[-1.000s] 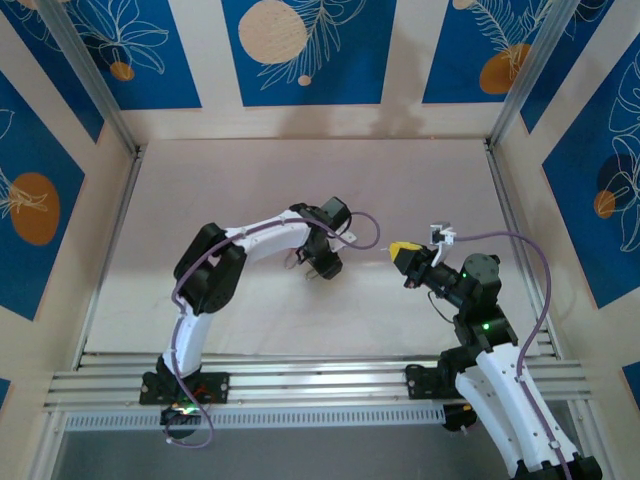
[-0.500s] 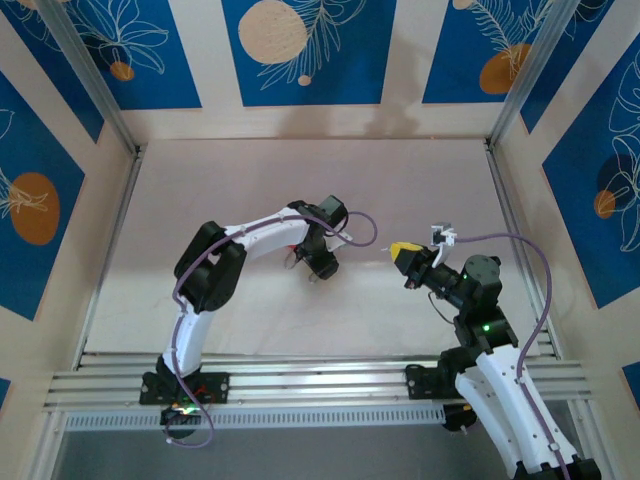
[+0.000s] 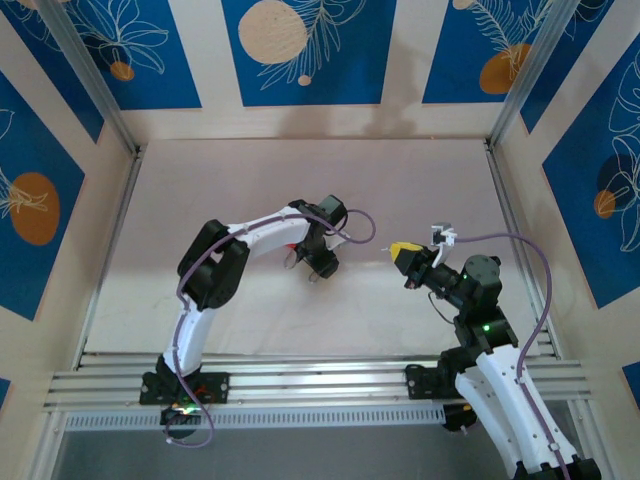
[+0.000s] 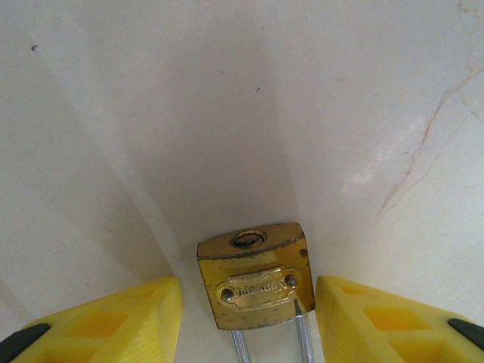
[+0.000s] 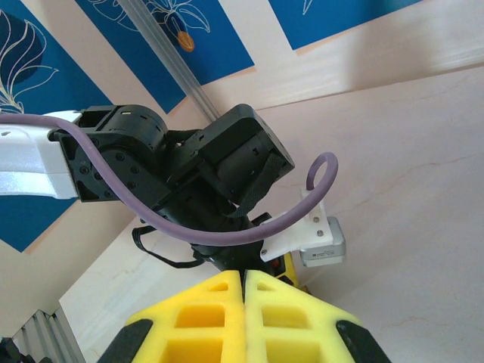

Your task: Unlock with the key

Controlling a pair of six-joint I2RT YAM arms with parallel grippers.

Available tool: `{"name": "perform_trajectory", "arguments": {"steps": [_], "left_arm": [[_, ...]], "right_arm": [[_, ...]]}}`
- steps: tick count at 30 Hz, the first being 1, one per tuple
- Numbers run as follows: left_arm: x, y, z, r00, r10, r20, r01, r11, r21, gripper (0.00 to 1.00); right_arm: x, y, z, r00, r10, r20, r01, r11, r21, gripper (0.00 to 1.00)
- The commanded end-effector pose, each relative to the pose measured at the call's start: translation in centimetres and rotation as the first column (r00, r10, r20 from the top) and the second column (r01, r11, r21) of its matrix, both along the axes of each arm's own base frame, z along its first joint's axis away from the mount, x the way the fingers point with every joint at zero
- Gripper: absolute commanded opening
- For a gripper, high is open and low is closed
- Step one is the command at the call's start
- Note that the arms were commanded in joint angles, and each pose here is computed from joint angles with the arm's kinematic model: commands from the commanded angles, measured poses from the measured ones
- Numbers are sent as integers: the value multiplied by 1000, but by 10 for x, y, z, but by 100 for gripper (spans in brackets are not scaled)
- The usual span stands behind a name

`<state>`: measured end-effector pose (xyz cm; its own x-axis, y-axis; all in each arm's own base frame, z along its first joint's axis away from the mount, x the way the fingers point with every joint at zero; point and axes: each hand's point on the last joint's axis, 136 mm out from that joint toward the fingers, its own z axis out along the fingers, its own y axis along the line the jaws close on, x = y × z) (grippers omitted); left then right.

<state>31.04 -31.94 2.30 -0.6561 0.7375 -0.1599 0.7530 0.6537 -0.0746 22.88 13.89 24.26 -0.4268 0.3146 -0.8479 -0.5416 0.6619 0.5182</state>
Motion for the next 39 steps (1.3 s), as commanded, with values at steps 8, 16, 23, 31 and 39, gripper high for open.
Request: {"name": "perform_trajectory", "arguments": {"steps": [8,16,23,31,39], "left_arm": [[0,7,-13,1000,22,3,-22,1000,6,41],[4,-3,28,992,-5,125,24,988,-149,40],[1,-6,31,991,-16,134,41,982,-187,40],[3,-2,27,994,3,112,13,990,-140,46],[-3,4,4,999,4,-36,-5,1000,-11,48]], "right_arm": [[-1,-2,-2,1000,-9,1,9,1000,6,0],[0,-2,-4,1000,-11,-12,11,1000,8,0],[0,-2,-3,1000,-12,-13,12,1000,6,0],[1,-2,-3,1000,-14,-15,14,1000,2,0],[1,-2,-3,1000,-11,-11,11,1000,2,0]]}}
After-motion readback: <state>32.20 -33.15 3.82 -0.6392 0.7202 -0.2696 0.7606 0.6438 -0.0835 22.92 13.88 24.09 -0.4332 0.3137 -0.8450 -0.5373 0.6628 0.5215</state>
